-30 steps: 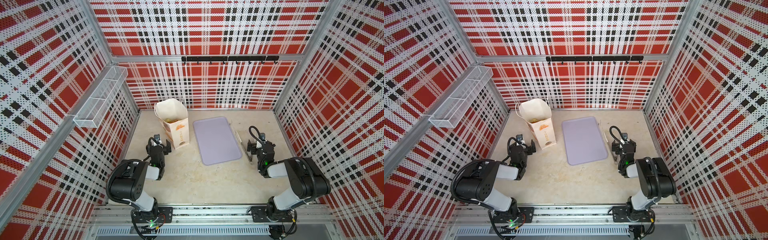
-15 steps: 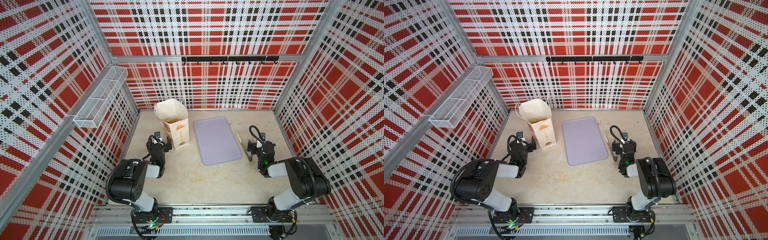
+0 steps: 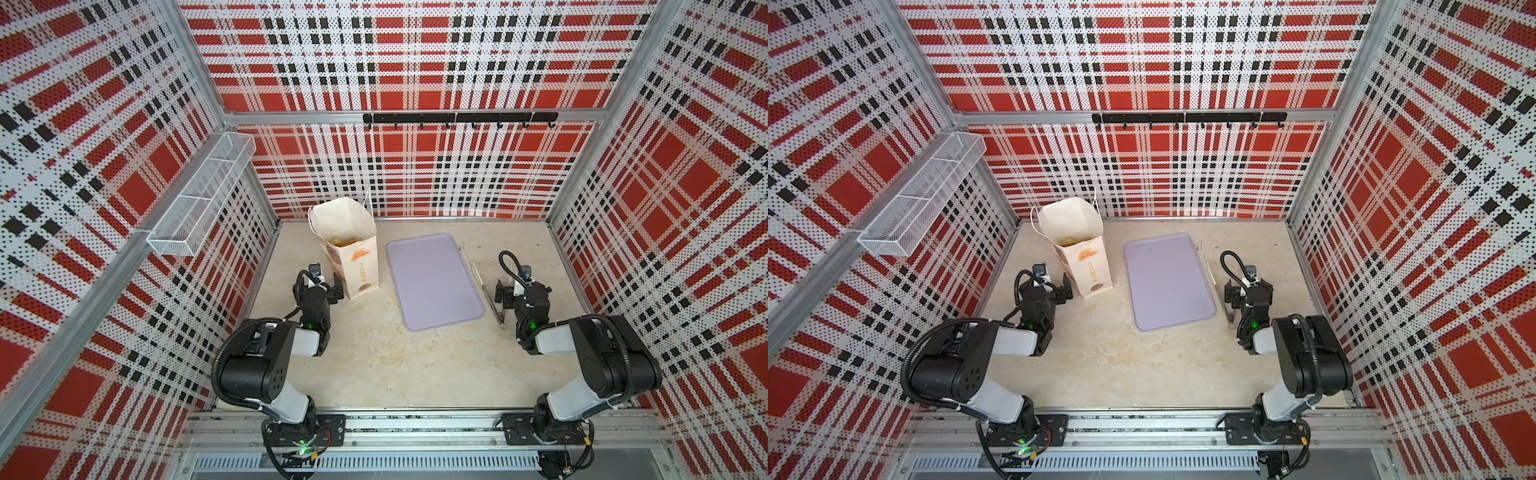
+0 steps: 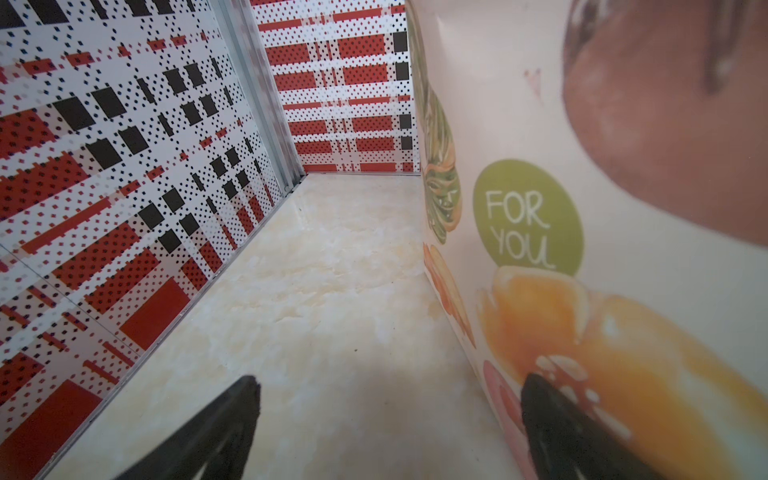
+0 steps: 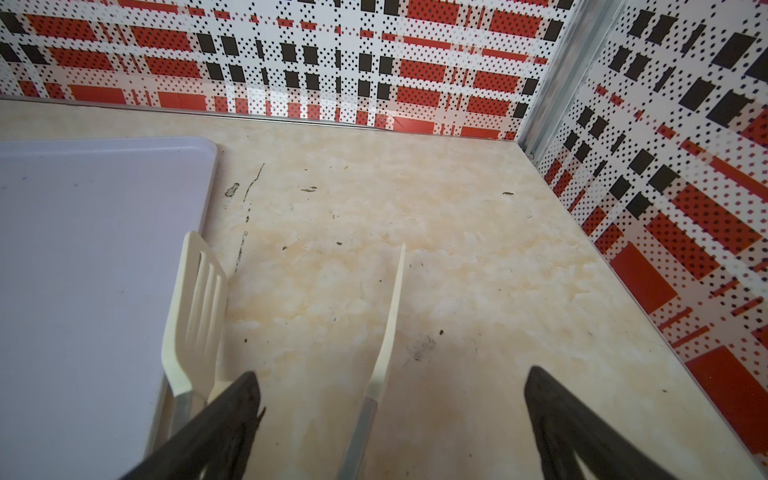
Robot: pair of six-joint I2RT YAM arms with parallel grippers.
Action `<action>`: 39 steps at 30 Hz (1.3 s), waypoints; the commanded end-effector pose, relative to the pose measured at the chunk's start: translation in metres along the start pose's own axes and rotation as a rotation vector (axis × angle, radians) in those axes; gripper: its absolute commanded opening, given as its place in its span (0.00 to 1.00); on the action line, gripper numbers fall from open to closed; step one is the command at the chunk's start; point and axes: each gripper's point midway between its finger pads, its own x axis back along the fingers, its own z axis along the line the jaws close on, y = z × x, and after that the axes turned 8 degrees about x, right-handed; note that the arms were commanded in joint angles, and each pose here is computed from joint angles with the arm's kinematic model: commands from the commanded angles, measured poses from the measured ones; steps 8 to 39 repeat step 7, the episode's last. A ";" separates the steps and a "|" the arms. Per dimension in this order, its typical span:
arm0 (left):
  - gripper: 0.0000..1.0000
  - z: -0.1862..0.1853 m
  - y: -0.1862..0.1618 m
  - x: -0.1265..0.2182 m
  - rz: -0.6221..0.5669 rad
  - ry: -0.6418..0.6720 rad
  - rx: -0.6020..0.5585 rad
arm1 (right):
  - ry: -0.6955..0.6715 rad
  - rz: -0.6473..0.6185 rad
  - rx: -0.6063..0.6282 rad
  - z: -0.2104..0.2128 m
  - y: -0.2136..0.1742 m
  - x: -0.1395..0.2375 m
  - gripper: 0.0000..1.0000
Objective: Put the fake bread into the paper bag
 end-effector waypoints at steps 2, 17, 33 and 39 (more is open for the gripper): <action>1.00 -0.001 0.000 -0.001 -0.002 0.003 -0.009 | -0.013 -0.057 -0.018 -0.004 0.018 -0.003 1.00; 0.99 0.000 0.000 -0.001 -0.001 0.003 -0.009 | -0.013 -0.056 -0.017 -0.004 0.018 -0.003 1.00; 0.99 0.000 0.000 -0.001 -0.001 0.003 -0.009 | -0.013 -0.056 -0.017 -0.004 0.018 -0.003 1.00; 0.99 0.000 0.000 -0.001 -0.001 0.003 -0.009 | -0.013 -0.056 -0.017 -0.004 0.018 -0.003 1.00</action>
